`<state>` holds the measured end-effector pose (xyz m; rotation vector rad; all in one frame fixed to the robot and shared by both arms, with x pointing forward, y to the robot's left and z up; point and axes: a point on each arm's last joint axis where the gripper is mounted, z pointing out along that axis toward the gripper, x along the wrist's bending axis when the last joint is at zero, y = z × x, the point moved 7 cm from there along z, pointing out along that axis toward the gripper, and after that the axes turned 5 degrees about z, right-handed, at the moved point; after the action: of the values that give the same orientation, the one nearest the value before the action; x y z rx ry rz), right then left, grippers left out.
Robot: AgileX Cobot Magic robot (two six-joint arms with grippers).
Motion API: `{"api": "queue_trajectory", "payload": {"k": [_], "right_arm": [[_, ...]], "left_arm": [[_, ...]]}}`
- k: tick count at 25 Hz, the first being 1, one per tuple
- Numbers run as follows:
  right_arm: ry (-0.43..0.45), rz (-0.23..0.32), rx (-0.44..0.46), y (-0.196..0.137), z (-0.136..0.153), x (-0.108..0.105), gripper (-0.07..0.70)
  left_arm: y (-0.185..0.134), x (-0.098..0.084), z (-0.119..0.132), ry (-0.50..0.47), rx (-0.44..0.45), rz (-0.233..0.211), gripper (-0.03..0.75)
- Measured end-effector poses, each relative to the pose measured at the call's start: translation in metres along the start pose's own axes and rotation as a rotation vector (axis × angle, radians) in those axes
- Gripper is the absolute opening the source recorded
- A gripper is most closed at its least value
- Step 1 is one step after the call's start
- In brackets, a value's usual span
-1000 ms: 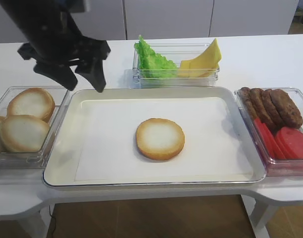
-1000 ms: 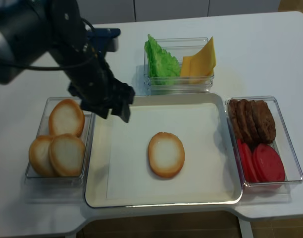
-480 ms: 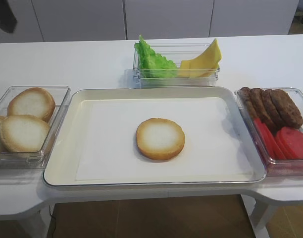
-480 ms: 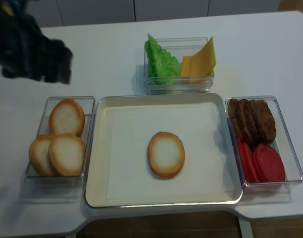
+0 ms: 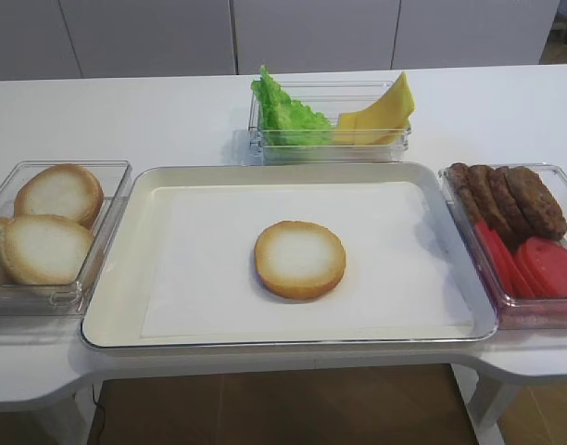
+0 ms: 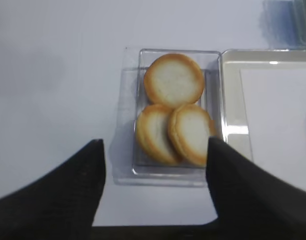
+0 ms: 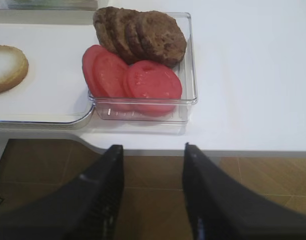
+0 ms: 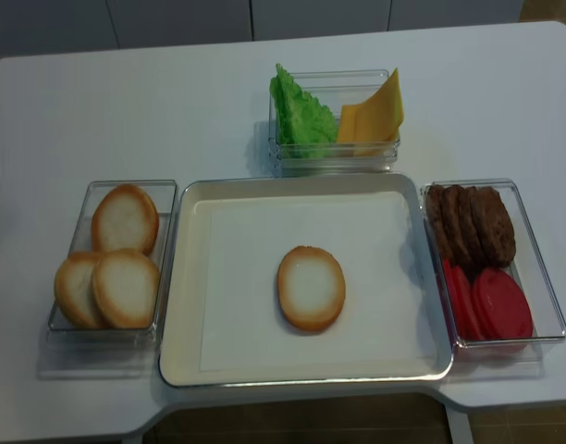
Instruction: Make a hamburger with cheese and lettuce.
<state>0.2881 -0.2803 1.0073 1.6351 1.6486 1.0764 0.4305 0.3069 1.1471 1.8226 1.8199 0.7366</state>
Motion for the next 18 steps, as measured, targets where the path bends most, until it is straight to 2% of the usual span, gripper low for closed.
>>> {"api": "queue_trajectory", "payload": {"k": [7, 13, 18], "right_arm": [[0.000, 0.002, 0.000, 0.000, 0.000, 0.000, 0.294], [-0.001, 0.003, 0.000, 0.000, 0.000, 0.000, 0.283], [-0.001, 0.003, 0.000, 0.000, 0.000, 0.000, 0.266]], "left_arm": [[-0.080, 0.005, -0.014, 0.025, -0.026, -0.026, 0.471], [-0.137, 0.007, -0.025, 0.029, -0.134, -0.030, 0.471], [-0.165, 0.008, -0.036, 0.031, -0.243, -0.039, 0.471]]}}
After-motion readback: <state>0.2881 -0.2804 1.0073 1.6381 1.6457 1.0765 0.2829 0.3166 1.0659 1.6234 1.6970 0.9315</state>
